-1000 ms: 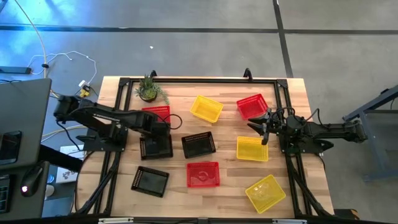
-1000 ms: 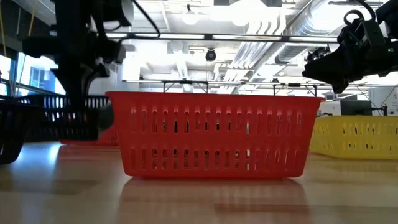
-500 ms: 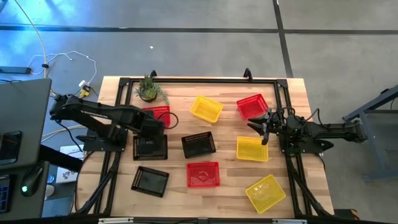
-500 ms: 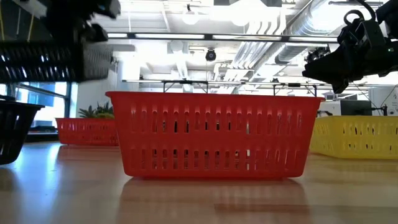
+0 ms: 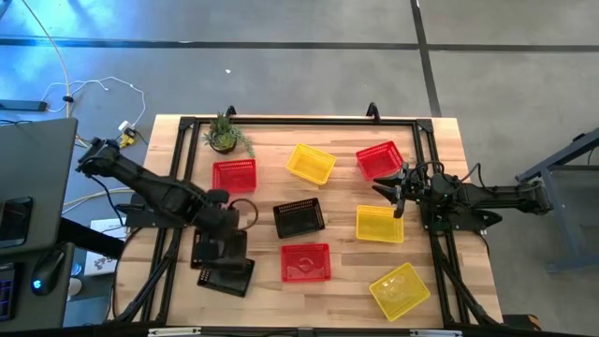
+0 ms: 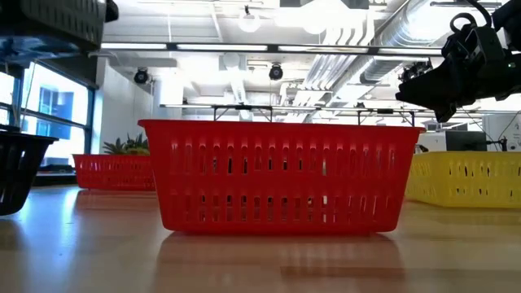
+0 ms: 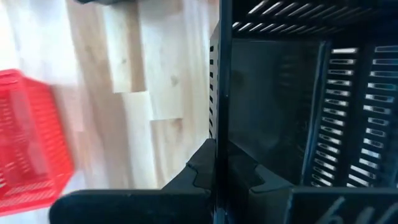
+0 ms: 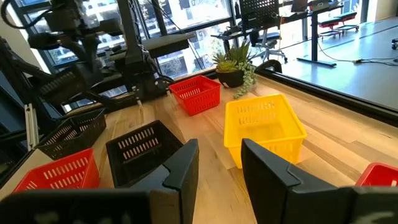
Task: Stack baskets by color
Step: Stack the top left black bin on top of the bottom black bin
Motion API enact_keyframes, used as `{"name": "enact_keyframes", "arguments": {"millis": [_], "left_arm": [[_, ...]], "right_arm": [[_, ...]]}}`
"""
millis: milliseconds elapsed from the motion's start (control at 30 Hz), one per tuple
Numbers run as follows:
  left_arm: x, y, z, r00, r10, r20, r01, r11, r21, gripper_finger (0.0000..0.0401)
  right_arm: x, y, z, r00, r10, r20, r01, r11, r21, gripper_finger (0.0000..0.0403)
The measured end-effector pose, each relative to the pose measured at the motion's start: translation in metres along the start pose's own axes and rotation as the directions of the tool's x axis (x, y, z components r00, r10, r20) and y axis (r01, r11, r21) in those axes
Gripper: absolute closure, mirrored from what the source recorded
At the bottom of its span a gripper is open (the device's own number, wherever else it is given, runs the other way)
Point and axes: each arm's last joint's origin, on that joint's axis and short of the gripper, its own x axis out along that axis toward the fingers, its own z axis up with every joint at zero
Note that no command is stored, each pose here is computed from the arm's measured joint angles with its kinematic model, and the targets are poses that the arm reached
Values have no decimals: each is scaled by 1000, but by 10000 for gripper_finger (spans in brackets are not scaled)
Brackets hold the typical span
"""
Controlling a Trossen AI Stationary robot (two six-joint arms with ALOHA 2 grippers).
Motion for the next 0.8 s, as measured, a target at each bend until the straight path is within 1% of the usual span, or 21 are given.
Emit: {"name": "enact_keyframes", "arguments": {"millis": [200,333,467,633,800], "left_arm": [[2,-20,-4,1000,-17,25,17,1000,7,401],[13,-31,-2,1000,-3,-11,4,1000,27,401],[29,-40,3,997,2,-73,3,998,67,401],[45,-47,11,993,-33,-114,46,993,109,401],[53,-48,14,990,-25,-137,46,987,155,401]], "right_arm": [[0,0,0,1000,0,0,0,1000,0,293],[0,0,0,1000,0,0,0,1000,0,293],[0,0,0,1000,0,0,0,1000,0,293],[0,0,0,1000,0,0,0,1000,0,293],[0,0,0,1000,0,-1,0,1000,0,293]]}}
